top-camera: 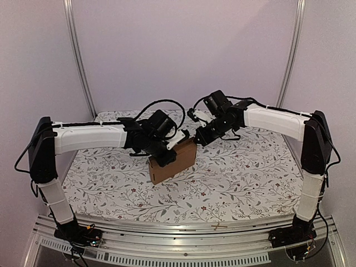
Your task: Fold the paper box
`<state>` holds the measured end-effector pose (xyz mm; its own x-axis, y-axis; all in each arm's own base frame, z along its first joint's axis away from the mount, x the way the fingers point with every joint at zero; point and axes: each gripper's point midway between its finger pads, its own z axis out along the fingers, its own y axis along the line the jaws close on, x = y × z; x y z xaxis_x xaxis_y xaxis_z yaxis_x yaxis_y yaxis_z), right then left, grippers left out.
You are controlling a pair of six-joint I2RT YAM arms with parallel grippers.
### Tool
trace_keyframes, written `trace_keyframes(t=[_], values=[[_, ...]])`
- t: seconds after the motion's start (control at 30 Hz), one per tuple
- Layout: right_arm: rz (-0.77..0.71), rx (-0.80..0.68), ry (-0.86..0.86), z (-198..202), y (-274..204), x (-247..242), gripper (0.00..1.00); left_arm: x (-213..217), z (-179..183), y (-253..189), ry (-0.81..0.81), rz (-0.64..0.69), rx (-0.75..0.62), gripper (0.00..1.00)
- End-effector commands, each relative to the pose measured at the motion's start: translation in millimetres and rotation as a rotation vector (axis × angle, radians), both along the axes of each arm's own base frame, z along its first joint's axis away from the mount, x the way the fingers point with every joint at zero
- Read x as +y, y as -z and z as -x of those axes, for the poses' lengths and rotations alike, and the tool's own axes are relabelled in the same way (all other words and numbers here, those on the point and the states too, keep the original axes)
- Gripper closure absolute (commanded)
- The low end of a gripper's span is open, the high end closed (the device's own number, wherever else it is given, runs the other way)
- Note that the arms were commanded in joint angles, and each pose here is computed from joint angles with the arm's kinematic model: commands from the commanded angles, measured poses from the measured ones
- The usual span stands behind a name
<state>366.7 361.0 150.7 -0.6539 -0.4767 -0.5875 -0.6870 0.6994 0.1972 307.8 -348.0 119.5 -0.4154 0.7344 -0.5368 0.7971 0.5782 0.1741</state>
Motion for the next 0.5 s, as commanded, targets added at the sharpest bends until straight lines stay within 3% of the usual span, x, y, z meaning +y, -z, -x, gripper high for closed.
trace_keyframes(t=[0.0, 0.2, 0.47], values=[[-0.006, 0.027, 0.022, 4.6, 11.5, -3.7, 1.00, 1.5, -9.2, 7.1, -0.022, 0.004, 0.014, 0.68], [-0.008, 0.003, 0.031, 5.0, 13.9, -6.9, 1.00, 1.1, -11.1, 5.8, -0.022, 0.010, 0.010, 0.67], [-0.008, -0.026, 0.041, 0.9, 14.0, -7.7, 1.00, -1.5, -22.4, -31.5, -0.055, 0.064, -0.076, 0.52]])
